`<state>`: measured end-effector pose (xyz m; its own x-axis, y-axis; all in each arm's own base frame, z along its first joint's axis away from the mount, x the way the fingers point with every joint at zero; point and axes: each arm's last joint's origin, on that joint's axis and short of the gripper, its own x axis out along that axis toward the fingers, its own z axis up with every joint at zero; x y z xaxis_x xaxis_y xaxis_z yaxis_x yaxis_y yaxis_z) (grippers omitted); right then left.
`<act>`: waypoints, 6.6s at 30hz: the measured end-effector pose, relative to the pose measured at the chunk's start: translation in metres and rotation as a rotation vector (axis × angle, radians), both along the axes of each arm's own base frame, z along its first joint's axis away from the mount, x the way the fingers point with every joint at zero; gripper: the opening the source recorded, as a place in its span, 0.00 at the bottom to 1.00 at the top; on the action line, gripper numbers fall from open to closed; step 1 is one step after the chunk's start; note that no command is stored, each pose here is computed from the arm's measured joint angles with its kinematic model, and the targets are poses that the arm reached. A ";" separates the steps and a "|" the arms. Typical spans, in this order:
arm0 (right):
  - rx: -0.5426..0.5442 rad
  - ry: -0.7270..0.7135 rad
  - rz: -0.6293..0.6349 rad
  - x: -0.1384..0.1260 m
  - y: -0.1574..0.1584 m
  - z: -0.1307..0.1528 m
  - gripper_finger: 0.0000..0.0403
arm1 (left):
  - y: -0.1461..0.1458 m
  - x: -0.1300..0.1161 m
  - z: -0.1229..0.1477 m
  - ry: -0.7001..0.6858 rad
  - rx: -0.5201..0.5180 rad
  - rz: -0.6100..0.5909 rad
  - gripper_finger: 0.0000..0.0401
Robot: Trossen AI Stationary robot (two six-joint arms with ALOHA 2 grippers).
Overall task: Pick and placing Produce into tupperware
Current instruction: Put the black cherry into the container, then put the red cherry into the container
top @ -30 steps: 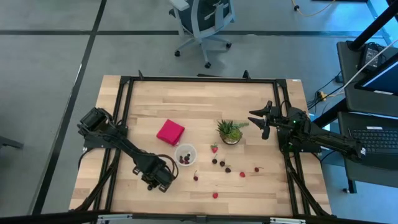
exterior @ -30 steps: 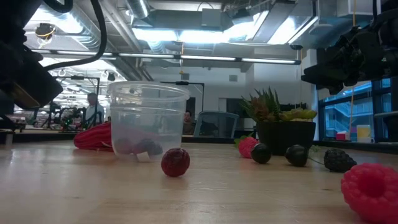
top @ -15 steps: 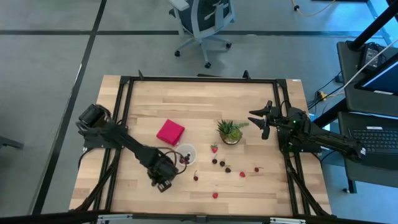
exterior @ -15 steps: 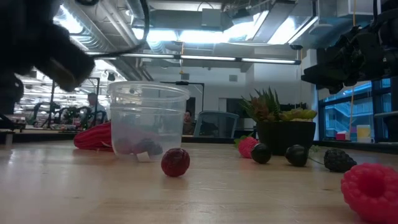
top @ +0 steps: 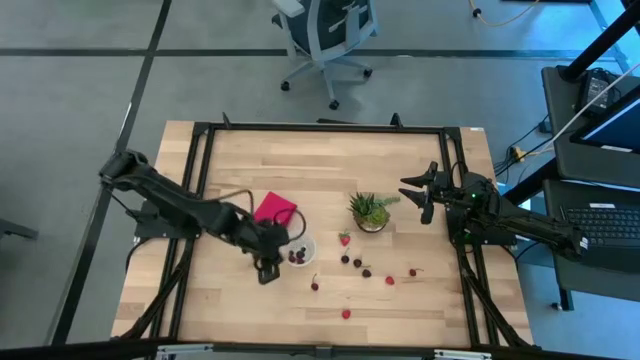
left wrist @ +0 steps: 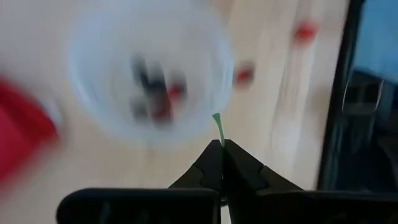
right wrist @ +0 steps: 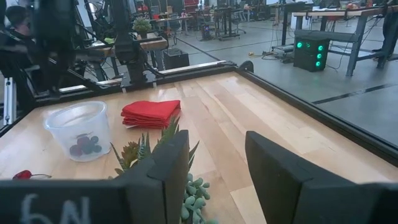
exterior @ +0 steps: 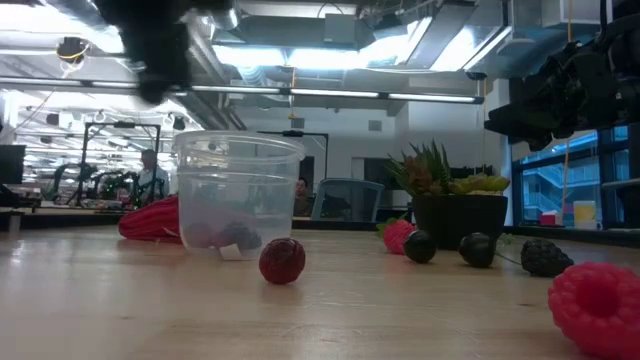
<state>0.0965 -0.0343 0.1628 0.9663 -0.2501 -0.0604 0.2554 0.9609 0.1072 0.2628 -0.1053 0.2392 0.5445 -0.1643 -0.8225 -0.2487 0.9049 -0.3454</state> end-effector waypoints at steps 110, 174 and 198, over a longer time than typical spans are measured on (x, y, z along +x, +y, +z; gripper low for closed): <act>0.080 -0.008 -0.005 0.001 0.000 -0.001 0.40 | -0.062 0.114 -0.054 -0.049 0.439 -0.725 0.47; 0.107 0.076 -0.007 0.005 -0.002 -0.009 0.40 | -0.047 0.132 -0.034 0.090 0.392 -0.669 0.09; 0.084 0.083 -0.005 0.005 -0.002 -0.009 0.40 | 0.058 0.074 -0.027 0.386 0.266 -0.262 0.10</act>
